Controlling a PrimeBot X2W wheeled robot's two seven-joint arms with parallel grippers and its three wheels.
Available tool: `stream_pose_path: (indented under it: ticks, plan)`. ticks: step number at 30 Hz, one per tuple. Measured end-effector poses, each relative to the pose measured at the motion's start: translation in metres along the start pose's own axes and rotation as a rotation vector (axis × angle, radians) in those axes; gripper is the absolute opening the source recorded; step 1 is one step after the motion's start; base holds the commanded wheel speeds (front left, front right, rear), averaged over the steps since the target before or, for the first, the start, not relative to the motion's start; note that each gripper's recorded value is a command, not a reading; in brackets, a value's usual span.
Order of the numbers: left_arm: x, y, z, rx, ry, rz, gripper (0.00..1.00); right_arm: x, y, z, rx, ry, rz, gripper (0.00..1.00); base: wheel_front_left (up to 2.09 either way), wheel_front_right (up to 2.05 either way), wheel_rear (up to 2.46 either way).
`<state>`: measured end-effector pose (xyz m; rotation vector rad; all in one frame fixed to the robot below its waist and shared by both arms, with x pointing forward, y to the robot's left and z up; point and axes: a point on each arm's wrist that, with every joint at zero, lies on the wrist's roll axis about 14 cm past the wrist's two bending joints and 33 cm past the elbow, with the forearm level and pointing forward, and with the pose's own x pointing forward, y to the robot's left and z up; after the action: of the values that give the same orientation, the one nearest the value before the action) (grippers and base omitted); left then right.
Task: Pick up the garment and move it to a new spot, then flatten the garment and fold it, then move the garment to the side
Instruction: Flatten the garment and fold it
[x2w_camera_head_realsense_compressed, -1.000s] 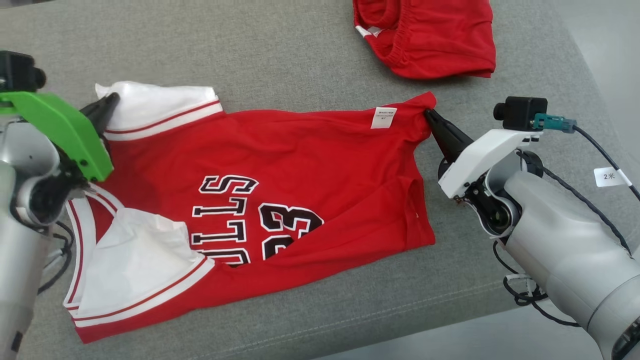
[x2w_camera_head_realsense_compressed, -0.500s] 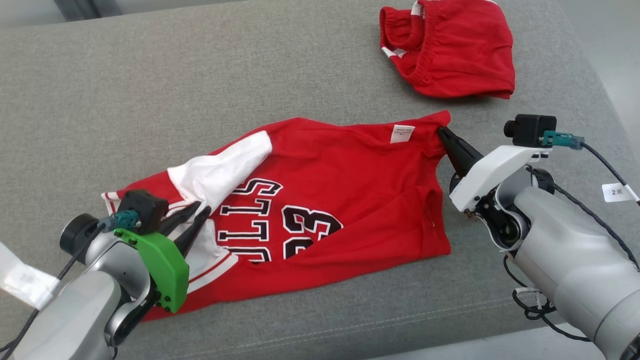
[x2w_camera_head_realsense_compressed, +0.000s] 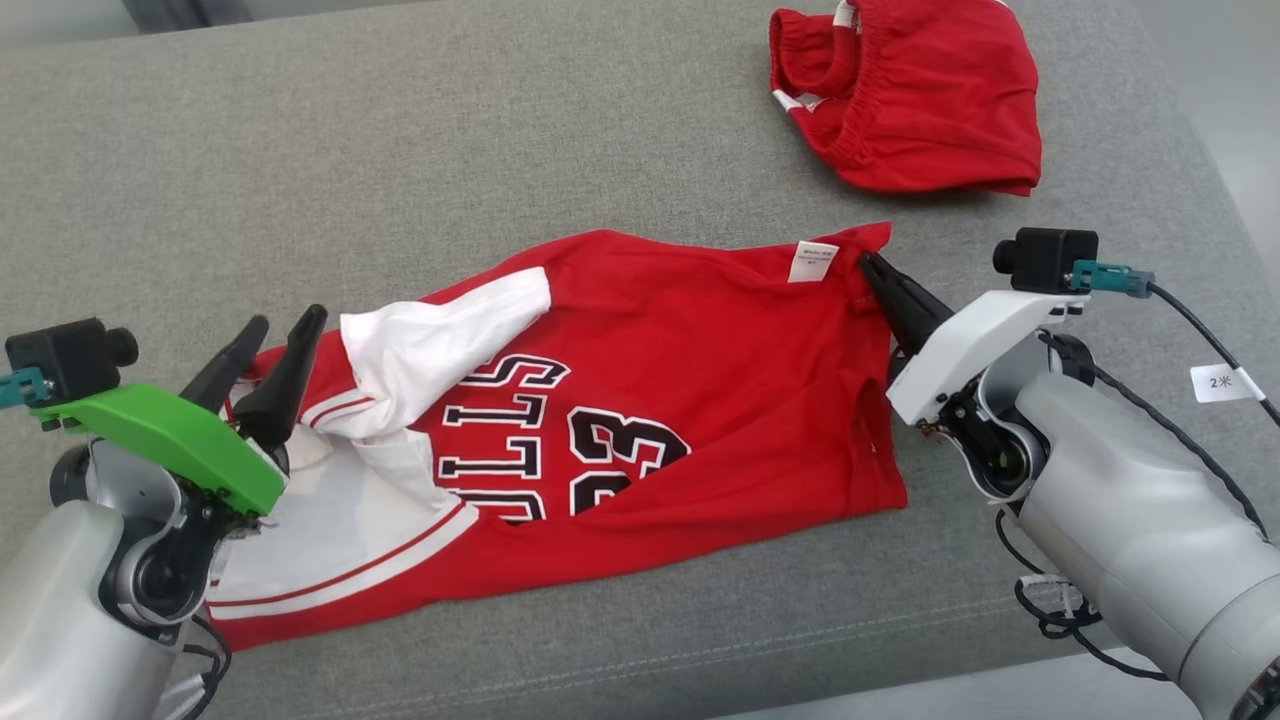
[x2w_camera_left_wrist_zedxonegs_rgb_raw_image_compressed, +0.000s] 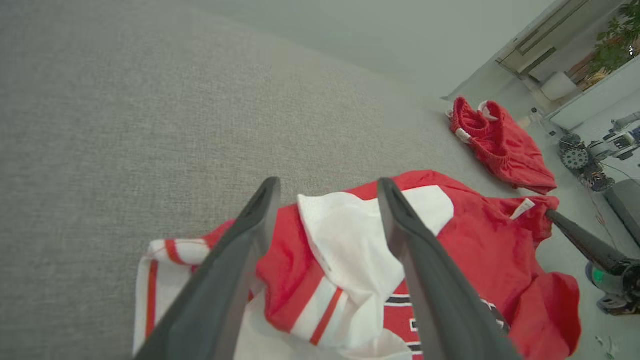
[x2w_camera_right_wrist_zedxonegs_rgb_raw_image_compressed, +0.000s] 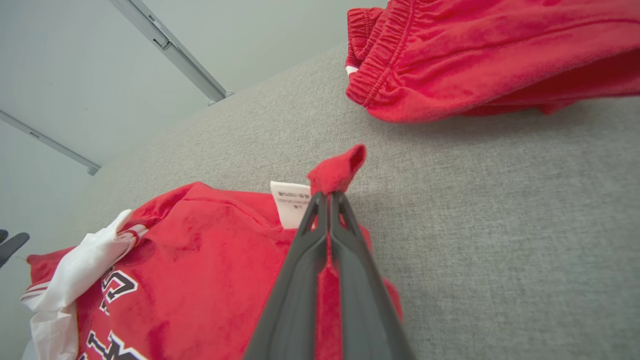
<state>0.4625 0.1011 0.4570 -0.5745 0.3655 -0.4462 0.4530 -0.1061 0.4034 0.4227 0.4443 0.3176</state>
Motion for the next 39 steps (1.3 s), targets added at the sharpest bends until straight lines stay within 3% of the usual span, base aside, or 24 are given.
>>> stream_pose_path:
  ticks: [4,7,13,20,30,35,36,37,39]
  plan:
    - [0.007,0.011,-0.012,-0.196,0.074,0.029,1.00,0.003,0.002,-0.003,0.001,0.006,0.008,0.00,0.00,0.00,0.00]
    - [0.016,0.013,-0.013,-0.263,0.133,0.026,1.00,0.005,0.005,0.000,-0.004,-0.001,0.015,0.00,0.00,0.00,0.00]
    - [0.022,0.036,-0.021,-0.243,0.257,0.090,1.00,0.002,0.002,0.001,0.007,-0.009,0.000,0.00,0.00,0.00,0.00]
    - [0.036,0.015,-0.034,-0.315,0.359,0.026,1.00,-0.004,-0.010,0.005,0.015,-0.023,-0.032,0.00,0.00,0.00,0.00]
    - [0.031,0.025,-0.045,-0.324,0.461,0.068,1.00,-0.005,-0.009,0.006,0.015,-0.027,-0.034,0.00,0.00,0.00,0.00]
    - [0.032,0.017,-0.043,-0.348,0.469,0.045,0.80,-0.005,-0.008,0.007,0.013,-0.029,-0.030,0.00,0.00,0.00,0.00]
    - [0.033,0.016,-0.043,-0.347,0.472,0.041,0.67,-0.005,-0.007,0.007,0.012,-0.029,-0.029,0.00,0.00,0.00,0.00]
    - [0.034,0.015,-0.040,-0.343,0.469,0.034,0.66,-0.005,-0.007,0.007,0.012,-0.028,-0.028,0.00,0.00,0.00,0.00]
    - [0.035,0.013,-0.037,-0.338,0.463,0.029,0.49,-0.005,-0.005,0.007,0.011,-0.028,-0.025,0.00,0.00,0.00,0.00]
